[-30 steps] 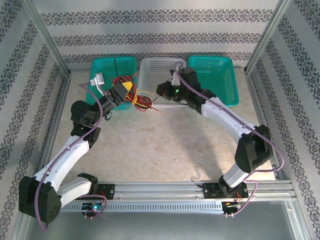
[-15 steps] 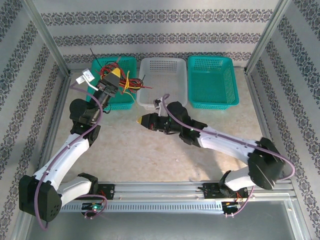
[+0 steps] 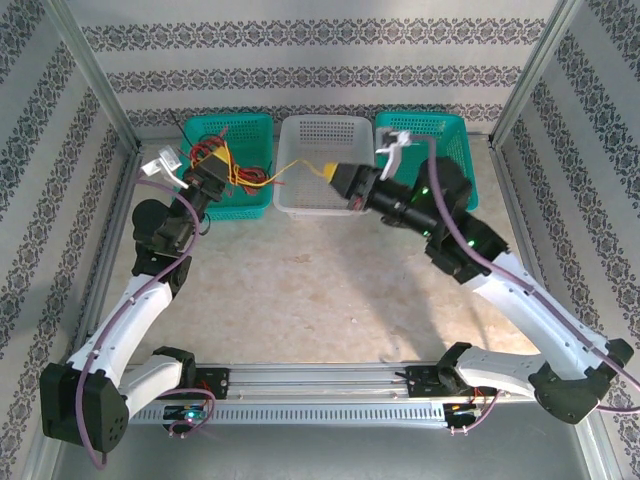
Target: Untangle the cables
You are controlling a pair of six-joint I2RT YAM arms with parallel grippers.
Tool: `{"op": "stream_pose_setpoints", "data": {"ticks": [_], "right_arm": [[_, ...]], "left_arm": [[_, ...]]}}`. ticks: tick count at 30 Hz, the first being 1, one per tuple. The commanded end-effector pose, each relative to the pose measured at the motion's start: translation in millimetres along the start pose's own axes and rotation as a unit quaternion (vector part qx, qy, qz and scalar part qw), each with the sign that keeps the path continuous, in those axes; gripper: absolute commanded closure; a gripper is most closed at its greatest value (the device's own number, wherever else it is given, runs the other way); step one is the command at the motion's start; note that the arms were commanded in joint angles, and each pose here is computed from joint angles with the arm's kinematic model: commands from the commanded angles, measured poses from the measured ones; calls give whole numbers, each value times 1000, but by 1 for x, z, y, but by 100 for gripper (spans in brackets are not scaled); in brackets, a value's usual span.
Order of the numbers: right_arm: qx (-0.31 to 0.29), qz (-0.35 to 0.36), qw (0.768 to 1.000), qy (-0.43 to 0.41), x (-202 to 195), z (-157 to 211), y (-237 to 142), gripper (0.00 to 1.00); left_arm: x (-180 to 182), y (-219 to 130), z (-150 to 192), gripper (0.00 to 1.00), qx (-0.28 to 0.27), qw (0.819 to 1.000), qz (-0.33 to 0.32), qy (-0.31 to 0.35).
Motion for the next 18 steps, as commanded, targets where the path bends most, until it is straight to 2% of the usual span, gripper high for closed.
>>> {"op": "stream_pose_setpoints", "data": {"ticks": [1, 5, 8, 13, 15, 18], "right_arm": [[-31, 11, 999, -31, 11, -28, -14, 100], [-78, 65, 995, -20, -1, -67, -18, 100], [-114, 111, 987, 16, -33, -96, -26, 100], [-144, 209, 967, 38, -93, -124, -36, 100], [-161, 250, 954, 48, -116, -132, -48, 100], [-196, 291, 933, 77, -143, -142, -77, 100]], "left_arm": [[0, -8, 15, 100, 60, 998, 35, -3], [-3, -12, 31, 100, 109, 989, 95, -42], [-11, -14, 35, 100, 134, 973, 167, -84], [-27, -16, 27, 100, 136, 944, 268, -138], [-26, -18, 26, 100, 138, 942, 270, -143], [-14, -26, 32, 100, 129, 956, 226, -134]]}}
Point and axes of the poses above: each hand's point on the last joint's axis, 136 mm out from that joint toward the fingers, its own y axis out along the fingers, its own x axis along the line the jaws close on, z = x × y, the point moved 10 cm from there along -y, back along the fingers, and after that the axes turned 12 degrees about y, right-handed, at the moved point
